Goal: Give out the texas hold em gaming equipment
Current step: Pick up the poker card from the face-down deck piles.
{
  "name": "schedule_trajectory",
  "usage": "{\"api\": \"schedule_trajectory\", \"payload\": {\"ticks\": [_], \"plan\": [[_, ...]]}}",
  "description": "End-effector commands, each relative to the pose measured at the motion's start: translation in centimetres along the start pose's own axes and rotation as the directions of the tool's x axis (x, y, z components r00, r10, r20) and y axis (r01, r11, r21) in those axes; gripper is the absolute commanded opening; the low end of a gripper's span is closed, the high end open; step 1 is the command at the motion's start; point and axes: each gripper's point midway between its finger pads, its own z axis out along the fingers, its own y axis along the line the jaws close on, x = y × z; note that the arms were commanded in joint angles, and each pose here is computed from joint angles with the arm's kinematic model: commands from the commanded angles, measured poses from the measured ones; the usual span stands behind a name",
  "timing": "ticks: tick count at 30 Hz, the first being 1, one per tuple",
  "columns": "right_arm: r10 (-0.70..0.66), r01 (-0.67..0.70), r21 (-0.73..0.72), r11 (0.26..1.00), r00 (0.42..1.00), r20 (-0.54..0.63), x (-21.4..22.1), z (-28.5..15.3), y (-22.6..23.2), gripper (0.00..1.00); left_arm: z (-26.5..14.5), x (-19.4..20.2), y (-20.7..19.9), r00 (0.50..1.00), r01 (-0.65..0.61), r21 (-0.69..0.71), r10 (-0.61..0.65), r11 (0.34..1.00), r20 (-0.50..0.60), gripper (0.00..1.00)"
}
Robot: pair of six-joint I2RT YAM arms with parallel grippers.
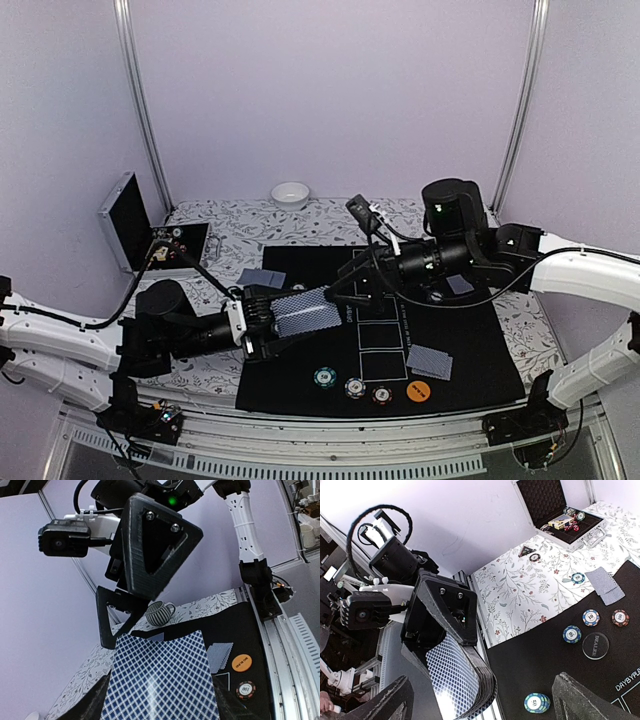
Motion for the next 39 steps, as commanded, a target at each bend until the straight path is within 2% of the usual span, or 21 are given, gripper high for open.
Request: {"api": "schedule_trajectory", "payload": {"ticks": [1, 8, 16, 19, 23, 26, 29, 35, 39], "plan": [[-0.065, 0.063, -0.082, 0.995, 0.998, -0.021, 0.4, 1.1, 1.3, 0.99, 0.3, -2.2, 0.2, 0.997, -0.018, -0.007, 0.018, 1.000, 0.069, 0.59], [0.000, 0.001, 0.015, 1.000, 0.998, -0.071, 2.3, 2.6, -1.6, 0.99, 0.5, -2.6, 0.2, 0.996, -0.027, -0.006, 0.027, 1.000, 0.082, 0.59], [0.022, -0.007, 0.157, 0.988, 0.995, -0.094, 3.0, 1.4, -4.1, 1.00, 0.3, -2.9, 0.6, 0.995, -0.024, -0.027, 0.027, 0.999, 0.091, 0.59], [0.017, -0.001, 0.177, 0.984, 0.996, -0.090, 2.8, 0.9, -4.3, 0.94, 0.2, -2.9, 0.5, 0.995, -0.023, -0.026, 0.025, 0.999, 0.093, 0.59], [0.009, 0.006, 0.141, 0.990, 0.994, -0.107, 2.9, 0.9, -3.6, 0.82, 0.2, -2.6, 0.6, 0.996, -0.027, -0.036, 0.030, 0.999, 0.083, 0.59], [-0.013, 0.015, 0.015, 1.000, 0.993, -0.118, 3.0, 1.1, -1.5, 0.71, 0.3, -2.5, 0.8, 0.997, -0.029, -0.048, 0.033, 0.998, 0.074, 0.59], [-0.020, 0.013, -0.055, 0.998, 0.992, -0.125, 3.1, 1.1, -0.3, 0.56, 0.4, -2.1, 1.0, 0.998, -0.029, -0.064, 0.033, 0.997, 0.059, 0.59], [-0.011, 0.007, -0.041, 0.999, 0.995, -0.098, 2.2, -0.4, -0.5, 0.13, 0.3, -1.2, 1.4, 0.999, -0.025, -0.096, 0.028, 0.995, 0.023, 0.59], [0.019, -0.020, -0.008, 1.000, 0.996, -0.087, 2.0, -1.4, -1.4, 0.04, 0.2, -0.8, 1.5, 1.000, -0.020, -0.101, 0.021, 0.995, 0.010, 0.59]]}}
